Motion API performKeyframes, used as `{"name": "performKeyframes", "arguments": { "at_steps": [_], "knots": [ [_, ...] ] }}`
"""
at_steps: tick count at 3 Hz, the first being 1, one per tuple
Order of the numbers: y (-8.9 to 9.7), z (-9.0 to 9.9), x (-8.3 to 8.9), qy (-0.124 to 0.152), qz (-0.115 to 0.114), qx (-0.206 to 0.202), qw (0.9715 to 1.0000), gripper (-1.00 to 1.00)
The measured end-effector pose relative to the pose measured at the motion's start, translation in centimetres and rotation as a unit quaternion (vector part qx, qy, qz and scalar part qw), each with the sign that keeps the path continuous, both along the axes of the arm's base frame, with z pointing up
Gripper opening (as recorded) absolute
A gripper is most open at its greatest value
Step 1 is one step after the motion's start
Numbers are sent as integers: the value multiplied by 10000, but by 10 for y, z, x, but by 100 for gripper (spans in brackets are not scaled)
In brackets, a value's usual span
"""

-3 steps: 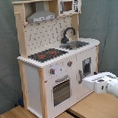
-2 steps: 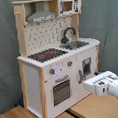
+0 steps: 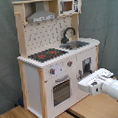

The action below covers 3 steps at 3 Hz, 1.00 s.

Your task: Play with the kitchen

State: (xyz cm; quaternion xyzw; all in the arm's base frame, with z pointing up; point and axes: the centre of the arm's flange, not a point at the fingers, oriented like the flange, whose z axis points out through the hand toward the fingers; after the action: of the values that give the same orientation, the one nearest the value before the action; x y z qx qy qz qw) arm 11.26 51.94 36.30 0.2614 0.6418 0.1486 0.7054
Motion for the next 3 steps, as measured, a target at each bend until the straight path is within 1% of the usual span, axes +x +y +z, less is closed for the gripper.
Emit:
{"name": "performKeyframes", "arguments": {
  "at_steps": [1, 2, 3],
  "knots": [
    [-2, -9, 36, 40, -69, -146, 9999, 100],
    [-2, -23, 64, 114, -4, -195, 9997, 100],
    [4, -21, 89, 124, 129, -83, 9998, 100]
  ]
}}
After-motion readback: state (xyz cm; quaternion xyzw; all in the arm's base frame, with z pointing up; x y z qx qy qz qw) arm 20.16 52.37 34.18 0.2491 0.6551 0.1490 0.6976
